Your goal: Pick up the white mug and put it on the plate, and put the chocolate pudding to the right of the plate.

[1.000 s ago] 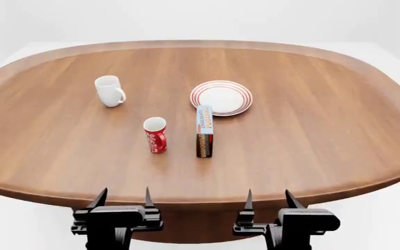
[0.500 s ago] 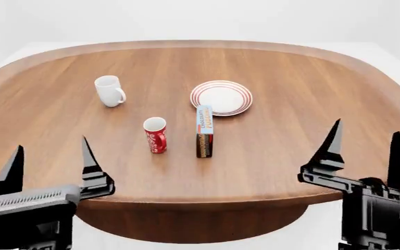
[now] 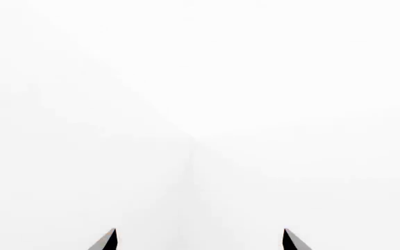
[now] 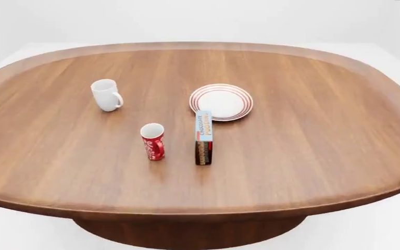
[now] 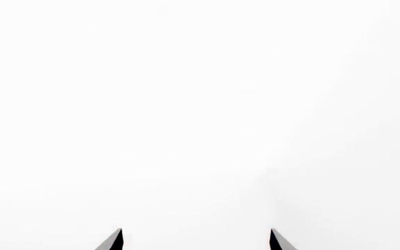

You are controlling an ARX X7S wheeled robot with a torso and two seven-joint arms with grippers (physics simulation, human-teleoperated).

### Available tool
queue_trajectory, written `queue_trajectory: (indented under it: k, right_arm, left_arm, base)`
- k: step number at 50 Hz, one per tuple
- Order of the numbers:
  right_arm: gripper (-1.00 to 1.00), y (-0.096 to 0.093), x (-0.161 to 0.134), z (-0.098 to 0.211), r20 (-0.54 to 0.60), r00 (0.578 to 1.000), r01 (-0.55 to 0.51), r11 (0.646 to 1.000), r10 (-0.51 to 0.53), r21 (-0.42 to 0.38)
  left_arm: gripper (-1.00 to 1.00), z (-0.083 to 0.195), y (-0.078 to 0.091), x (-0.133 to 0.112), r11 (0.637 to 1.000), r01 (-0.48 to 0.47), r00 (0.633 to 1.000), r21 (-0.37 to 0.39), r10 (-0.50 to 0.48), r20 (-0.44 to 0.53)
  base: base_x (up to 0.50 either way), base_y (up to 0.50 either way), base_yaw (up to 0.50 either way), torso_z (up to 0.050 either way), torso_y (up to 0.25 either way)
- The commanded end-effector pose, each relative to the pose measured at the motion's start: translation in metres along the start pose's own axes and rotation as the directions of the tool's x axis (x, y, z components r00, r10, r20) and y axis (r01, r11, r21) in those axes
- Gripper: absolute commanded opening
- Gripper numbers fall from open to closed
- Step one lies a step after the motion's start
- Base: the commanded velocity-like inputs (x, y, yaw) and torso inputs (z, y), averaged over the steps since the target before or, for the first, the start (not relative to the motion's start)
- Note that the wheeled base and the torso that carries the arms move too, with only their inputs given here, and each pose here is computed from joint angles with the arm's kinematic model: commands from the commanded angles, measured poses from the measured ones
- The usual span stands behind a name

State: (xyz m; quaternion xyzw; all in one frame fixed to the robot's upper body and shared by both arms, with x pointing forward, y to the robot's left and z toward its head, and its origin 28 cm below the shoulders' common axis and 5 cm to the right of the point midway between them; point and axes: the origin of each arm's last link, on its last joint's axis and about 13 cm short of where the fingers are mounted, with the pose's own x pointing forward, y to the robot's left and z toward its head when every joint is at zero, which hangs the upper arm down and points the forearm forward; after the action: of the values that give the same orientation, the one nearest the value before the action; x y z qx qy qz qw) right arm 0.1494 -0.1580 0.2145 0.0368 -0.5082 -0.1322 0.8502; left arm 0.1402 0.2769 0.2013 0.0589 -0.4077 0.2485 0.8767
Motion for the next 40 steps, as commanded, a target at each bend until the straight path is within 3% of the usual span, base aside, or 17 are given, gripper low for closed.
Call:
queue_trajectory:
  k: [1,40]
  right_arm:
    - [1.0,0.001,0.003,0.016,0.106,0.993,-0.042,0.999,0.043,-0.004]
    - [1.0,0.011,-0.005,0.009,0.034,0.986,-0.164,0.986,0.163,0.021]
  left_arm:
    - [1.0,0.017,0.01,0.002,0.997,-0.062,0.994,0.035,0.058,0.093]
    - [1.0,0.012,0.007,0.0,0.997,-0.061,0.996,0.044,0.057,0.069]
  base:
    - [0.5,-0.08,0.0,0.0,0.0]
    - [0.5,-0.03,0.0,0.0,0.0]
